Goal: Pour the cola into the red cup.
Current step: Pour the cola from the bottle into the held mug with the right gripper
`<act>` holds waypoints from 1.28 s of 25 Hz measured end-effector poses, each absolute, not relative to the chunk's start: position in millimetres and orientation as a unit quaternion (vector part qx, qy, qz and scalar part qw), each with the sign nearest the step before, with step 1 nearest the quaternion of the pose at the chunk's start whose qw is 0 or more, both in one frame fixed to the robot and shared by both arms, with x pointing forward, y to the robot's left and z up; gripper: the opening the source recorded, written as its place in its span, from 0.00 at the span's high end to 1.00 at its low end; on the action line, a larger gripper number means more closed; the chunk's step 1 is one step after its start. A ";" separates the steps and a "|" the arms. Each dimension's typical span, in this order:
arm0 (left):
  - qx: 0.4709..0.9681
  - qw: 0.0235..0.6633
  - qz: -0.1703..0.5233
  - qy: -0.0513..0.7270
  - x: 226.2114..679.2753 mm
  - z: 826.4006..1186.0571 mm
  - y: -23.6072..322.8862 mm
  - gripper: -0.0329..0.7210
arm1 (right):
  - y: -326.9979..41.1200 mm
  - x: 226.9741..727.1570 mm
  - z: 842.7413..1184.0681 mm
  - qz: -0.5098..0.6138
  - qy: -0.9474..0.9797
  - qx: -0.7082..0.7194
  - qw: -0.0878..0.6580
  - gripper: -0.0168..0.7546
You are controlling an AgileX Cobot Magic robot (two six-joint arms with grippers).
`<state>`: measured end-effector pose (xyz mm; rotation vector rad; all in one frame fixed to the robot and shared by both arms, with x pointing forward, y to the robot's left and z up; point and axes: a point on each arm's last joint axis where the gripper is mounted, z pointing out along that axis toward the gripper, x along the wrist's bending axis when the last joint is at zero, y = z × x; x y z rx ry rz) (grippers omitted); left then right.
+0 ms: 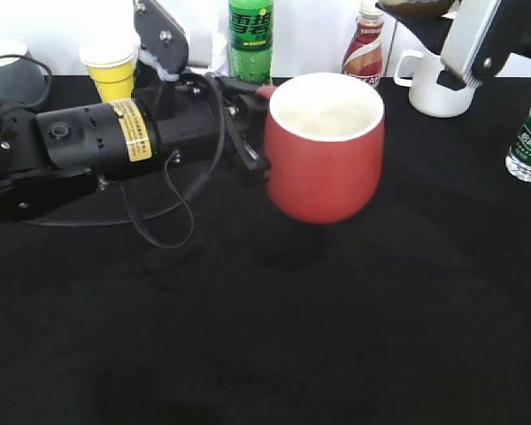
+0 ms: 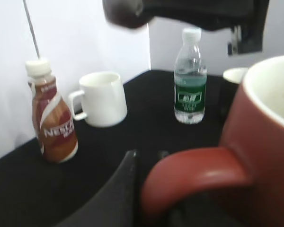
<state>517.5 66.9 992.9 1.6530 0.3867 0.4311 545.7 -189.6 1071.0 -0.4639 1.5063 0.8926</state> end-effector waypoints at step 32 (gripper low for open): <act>0.746 0.627 0.189 0.123 522.8 988.7 57.6 0.86 | -191.7 548.2 1067.1 0.265 0.632 -0.300 0.663 0.34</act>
